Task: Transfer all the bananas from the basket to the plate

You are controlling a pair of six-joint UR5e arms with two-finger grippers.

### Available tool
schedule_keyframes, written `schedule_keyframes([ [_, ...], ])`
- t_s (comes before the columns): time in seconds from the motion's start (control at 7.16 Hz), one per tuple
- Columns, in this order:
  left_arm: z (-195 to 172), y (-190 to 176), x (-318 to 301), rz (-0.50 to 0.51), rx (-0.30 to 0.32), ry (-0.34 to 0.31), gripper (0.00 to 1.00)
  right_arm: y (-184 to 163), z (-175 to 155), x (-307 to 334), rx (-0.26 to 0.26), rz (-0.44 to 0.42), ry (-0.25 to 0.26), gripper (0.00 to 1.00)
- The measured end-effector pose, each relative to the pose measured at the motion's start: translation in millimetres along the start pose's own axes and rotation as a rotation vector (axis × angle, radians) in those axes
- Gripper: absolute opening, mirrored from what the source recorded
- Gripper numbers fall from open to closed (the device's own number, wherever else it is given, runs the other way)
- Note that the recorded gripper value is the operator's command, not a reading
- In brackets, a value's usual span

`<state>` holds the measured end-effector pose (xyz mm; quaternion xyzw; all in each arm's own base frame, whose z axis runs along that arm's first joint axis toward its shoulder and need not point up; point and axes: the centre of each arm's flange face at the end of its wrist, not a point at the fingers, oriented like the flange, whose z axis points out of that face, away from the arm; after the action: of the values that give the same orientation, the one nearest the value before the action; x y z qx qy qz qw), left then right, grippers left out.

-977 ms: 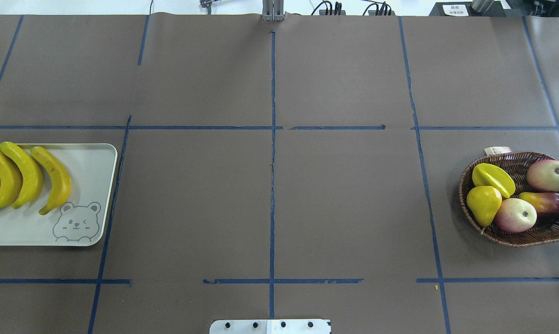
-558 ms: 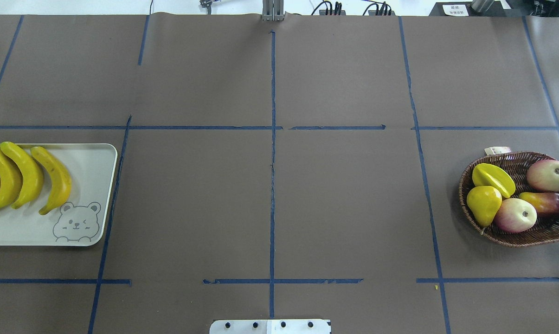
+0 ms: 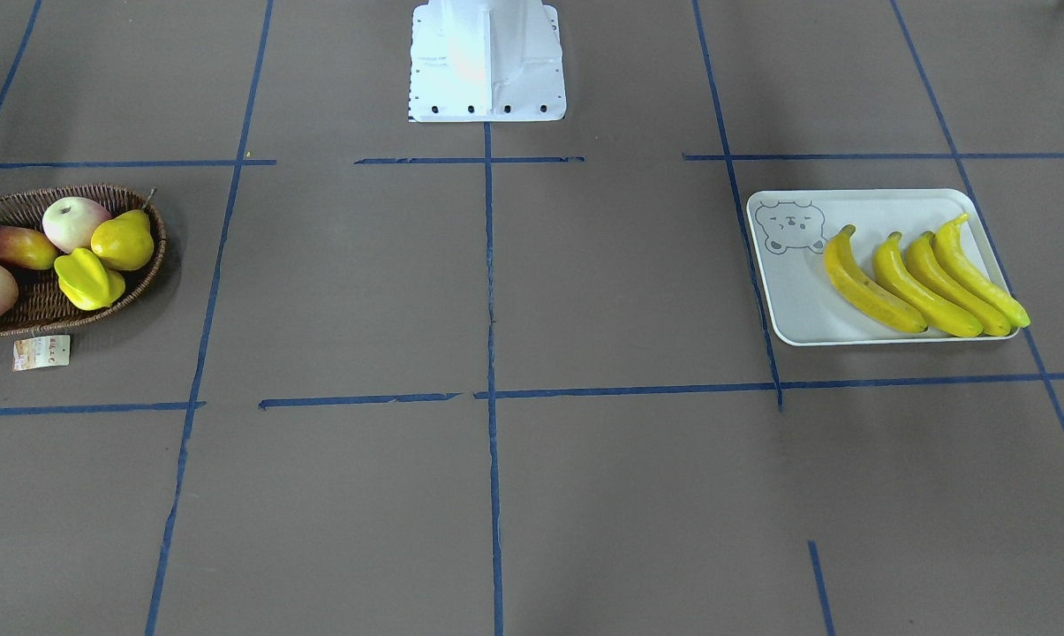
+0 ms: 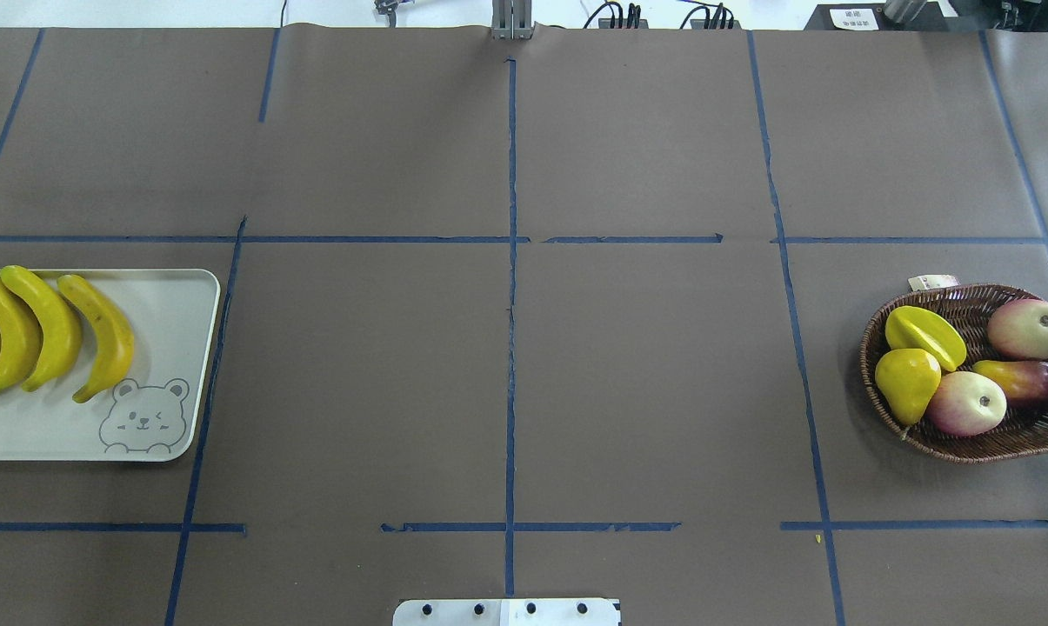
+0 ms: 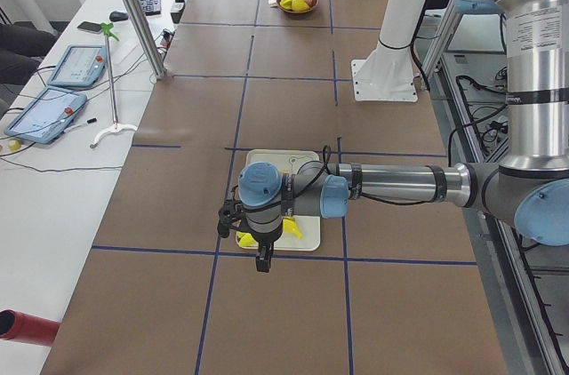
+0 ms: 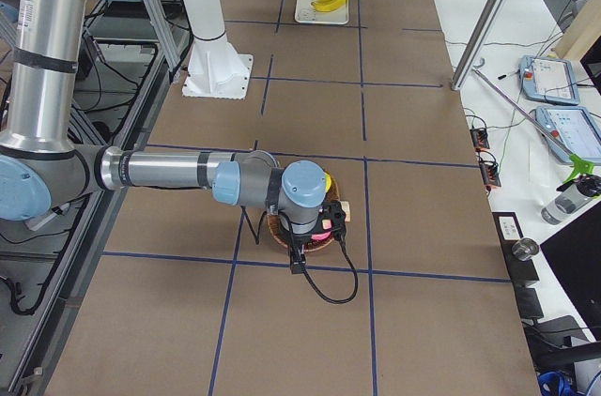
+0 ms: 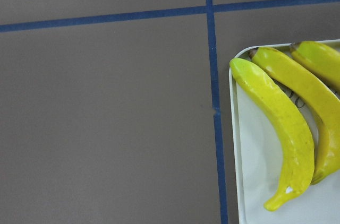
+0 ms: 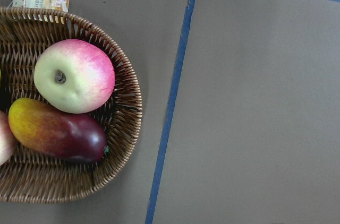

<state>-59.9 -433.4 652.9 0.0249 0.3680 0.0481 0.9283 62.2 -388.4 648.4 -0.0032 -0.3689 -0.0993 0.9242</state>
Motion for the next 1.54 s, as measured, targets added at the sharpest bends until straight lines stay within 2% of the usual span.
schedule_keyframes([
  [0.42,4.9,3.9,-3.3,0.004,-0.009,-0.021,1.0,0.5,0.4,0.3,-0.001,0.001,0.0,1.0],
  [1.54,8.1,6.1,-4.9,-0.001,-0.016,-0.021,1.0,5.1,4.6,3.4,-0.009,0.005,0.001,1.0],
])
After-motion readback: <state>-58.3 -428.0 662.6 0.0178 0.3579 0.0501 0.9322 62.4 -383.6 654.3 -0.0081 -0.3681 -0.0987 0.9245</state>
